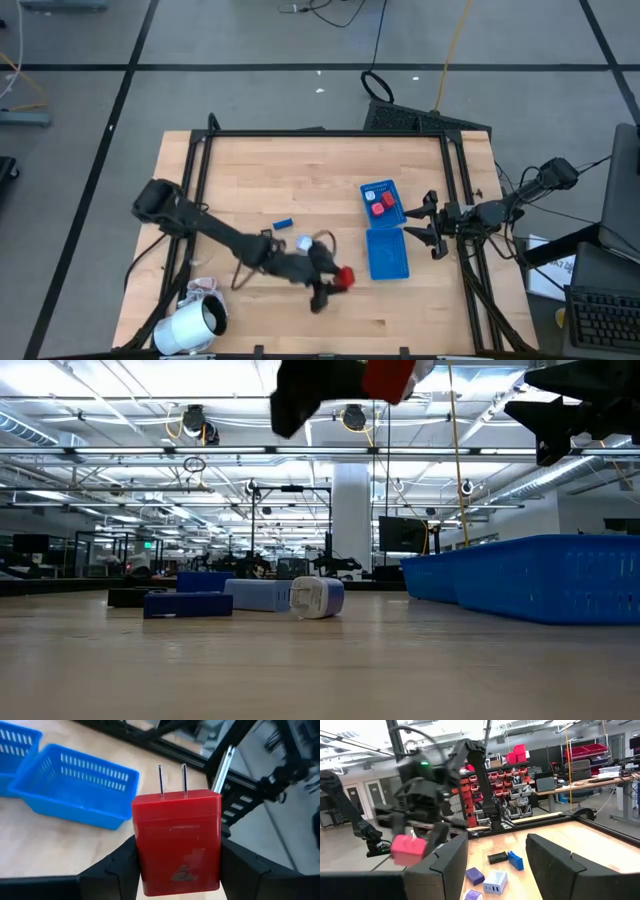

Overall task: Pick & Place Office items
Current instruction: Put the red charger adapter into the top blue bin

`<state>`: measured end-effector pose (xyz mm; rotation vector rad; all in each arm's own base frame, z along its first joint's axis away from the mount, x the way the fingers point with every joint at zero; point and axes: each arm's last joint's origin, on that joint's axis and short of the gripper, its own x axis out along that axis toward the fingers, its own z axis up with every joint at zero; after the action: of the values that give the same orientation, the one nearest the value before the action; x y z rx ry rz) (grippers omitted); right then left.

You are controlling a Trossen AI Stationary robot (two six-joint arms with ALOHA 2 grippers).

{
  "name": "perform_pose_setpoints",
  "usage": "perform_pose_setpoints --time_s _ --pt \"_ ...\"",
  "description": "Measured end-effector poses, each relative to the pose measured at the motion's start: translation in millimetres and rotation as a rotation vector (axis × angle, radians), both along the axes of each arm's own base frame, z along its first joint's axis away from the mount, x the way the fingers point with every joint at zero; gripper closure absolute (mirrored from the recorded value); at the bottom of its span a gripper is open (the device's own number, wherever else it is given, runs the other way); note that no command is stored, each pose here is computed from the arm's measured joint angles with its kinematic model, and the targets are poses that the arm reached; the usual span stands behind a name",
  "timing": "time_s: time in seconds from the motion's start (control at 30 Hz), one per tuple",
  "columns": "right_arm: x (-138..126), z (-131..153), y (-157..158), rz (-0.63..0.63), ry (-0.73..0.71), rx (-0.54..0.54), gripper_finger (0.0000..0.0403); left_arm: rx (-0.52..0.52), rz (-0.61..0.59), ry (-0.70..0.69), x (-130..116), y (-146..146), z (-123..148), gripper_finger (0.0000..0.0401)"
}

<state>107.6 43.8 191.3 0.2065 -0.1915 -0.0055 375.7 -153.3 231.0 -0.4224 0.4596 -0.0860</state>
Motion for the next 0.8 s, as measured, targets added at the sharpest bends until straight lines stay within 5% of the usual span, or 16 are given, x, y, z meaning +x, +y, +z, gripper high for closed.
perform_pose_setpoints --time_s 0.13,0.47,0.8 --pt "1.2 -1.9 0.6 0.004 0.017 0.013 0.0214 -0.006 0.046 -0.063 -22.6 40.6 1.3 0.0190" --pt "9.2 -14.4 3.5 -0.037 0.122 0.077 0.0214 0.007 0.269 -0.168 -127.8 133.0 -11.2 0.0190" --pt "18.1 -13.6 4.9 -0.092 0.084 0.149 0.0214 -0.034 0.338 -0.363 -193.7 167.0 -33.7 0.0190"
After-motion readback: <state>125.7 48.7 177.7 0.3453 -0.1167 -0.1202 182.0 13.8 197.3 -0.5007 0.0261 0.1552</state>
